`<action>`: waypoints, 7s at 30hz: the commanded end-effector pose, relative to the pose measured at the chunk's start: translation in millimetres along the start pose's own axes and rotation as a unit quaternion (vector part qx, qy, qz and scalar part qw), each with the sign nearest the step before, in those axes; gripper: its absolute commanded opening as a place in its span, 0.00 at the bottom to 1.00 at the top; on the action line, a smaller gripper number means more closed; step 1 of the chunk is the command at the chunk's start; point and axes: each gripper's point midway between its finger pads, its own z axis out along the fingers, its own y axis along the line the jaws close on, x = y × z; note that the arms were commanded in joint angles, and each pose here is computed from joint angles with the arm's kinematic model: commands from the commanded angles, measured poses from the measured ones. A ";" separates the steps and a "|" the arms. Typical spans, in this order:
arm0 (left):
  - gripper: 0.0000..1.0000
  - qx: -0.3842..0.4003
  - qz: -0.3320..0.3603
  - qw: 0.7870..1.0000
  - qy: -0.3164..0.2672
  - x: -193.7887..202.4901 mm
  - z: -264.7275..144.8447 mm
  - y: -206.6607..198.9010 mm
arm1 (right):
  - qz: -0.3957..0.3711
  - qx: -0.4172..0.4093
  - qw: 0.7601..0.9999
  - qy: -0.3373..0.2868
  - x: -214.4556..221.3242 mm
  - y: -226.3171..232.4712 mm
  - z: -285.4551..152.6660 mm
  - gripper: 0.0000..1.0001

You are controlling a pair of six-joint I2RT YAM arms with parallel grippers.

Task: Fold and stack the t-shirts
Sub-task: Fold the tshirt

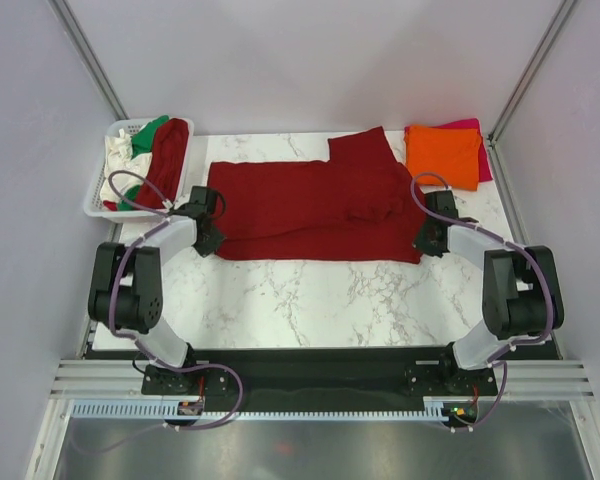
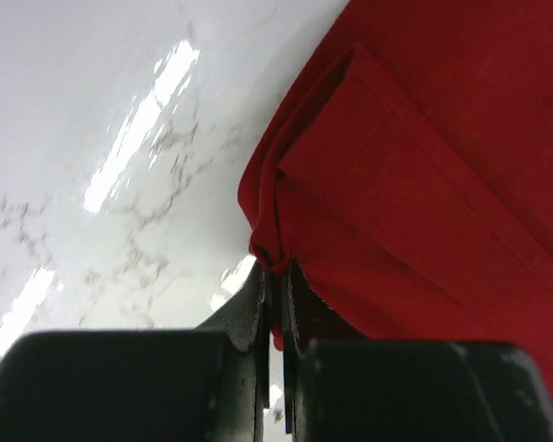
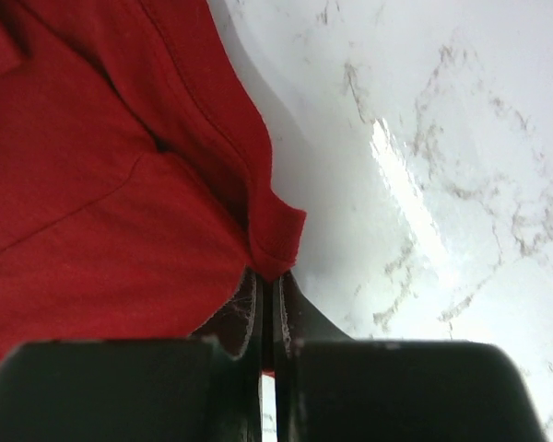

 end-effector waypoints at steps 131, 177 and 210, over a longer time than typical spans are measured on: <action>0.53 0.066 0.159 0.985 0.001 -102.3 70.1 -122.1 | -0.121 -0.053 0.985 -0.112 -190.2 150.8 51.3 0.00; 0.02 0.066 0.127 0.985 -0.098 -94.2 -117.4 -11.7 | -0.149 -0.156 0.967 -0.138 -108.4 109.5 -155.8 0.00; 0.63 0.041 0.120 0.992 -0.018 -34.6 -108.7 8.1 | 0.046 -0.108 0.990 -0.075 26.3 -1.1 -137.4 0.98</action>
